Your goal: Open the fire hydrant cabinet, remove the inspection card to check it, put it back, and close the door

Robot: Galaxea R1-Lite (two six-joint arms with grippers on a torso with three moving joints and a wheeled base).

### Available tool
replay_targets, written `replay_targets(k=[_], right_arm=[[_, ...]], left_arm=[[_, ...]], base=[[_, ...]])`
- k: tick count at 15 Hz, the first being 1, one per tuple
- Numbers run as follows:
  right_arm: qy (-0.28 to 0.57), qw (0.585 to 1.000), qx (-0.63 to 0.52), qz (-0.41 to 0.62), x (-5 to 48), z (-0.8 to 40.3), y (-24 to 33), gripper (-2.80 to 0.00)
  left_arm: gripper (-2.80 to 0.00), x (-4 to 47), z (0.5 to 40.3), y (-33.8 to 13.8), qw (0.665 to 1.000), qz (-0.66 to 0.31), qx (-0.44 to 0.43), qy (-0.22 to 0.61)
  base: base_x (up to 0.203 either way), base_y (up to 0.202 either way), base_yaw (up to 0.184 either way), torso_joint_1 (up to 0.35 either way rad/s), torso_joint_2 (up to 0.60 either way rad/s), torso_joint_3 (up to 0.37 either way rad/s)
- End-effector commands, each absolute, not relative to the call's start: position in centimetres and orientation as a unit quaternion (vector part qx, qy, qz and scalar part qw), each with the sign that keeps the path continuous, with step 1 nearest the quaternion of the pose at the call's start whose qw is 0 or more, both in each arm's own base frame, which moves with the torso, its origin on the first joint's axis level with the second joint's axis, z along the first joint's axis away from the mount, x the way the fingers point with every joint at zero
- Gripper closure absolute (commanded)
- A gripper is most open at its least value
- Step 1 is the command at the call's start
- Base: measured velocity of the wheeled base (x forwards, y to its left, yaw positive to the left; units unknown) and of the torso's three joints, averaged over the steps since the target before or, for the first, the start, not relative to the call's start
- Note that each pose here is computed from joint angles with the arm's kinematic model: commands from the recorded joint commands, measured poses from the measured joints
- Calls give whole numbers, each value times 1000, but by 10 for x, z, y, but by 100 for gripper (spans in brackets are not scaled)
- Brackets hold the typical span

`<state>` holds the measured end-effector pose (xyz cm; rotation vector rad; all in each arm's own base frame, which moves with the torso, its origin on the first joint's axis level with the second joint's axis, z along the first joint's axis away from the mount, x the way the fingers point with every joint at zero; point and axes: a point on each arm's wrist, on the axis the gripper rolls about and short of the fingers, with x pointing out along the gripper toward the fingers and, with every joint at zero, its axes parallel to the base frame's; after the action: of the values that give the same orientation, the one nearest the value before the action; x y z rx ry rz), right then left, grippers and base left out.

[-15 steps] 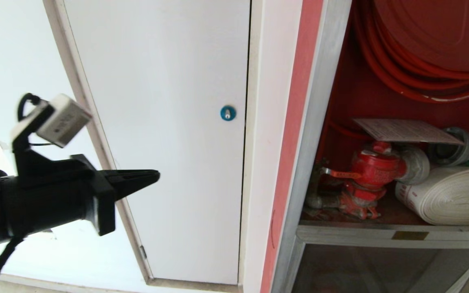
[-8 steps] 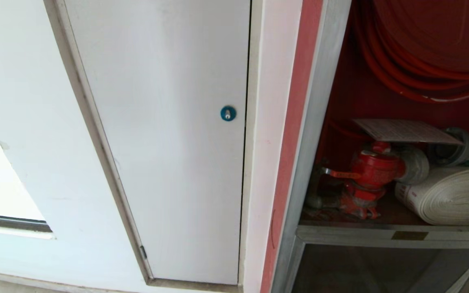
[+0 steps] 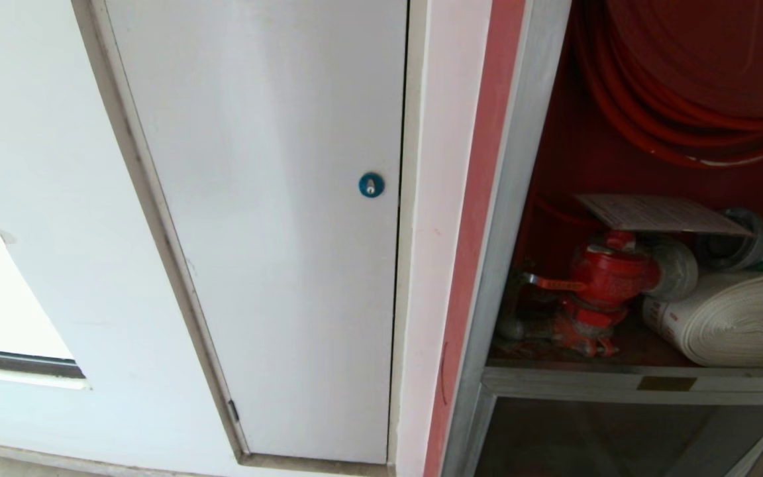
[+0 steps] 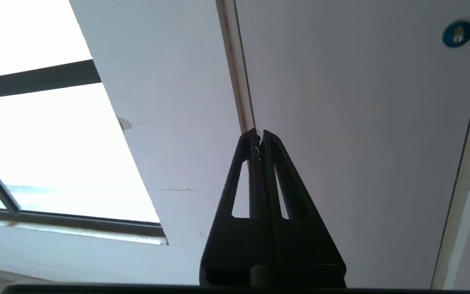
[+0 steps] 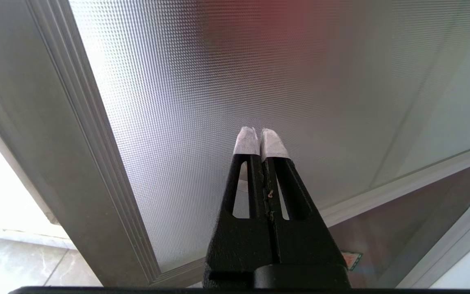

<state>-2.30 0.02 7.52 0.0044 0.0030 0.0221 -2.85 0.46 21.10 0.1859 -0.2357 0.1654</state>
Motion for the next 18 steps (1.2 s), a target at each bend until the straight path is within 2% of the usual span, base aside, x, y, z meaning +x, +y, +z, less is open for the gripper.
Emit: replay_targets(k=[1, 4, 9, 13, 18], right_arm=[[2, 1000, 2, 12, -23, 75, 0, 0], [2, 1000, 2, 12, -23, 75, 0, 0], [2, 1000, 2, 11, -23, 75, 0, 0], [2, 1000, 2, 11, -23, 75, 0, 0], [2, 1000, 2, 12, -23, 75, 0, 0]], left_arm=[[0, -37, 191, 4, 983, 90, 94, -127], [0, -42, 143, 3, 984, 81, 98, -124], [0, -23, 86, 1, 995, 23, 83, -50], [0, -22, 75, 0, 999, -9, 35, -3], [0, -22, 75, 0, 1000, -11, 21, -4]], base=[[0, 0, 0, 0, 0, 0], [0, 0, 0, 0, 0, 0], [0, 0, 0, 0, 0, 0], [0, 0, 0, 0, 0, 0], [0, 0, 0, 0, 0, 0]])
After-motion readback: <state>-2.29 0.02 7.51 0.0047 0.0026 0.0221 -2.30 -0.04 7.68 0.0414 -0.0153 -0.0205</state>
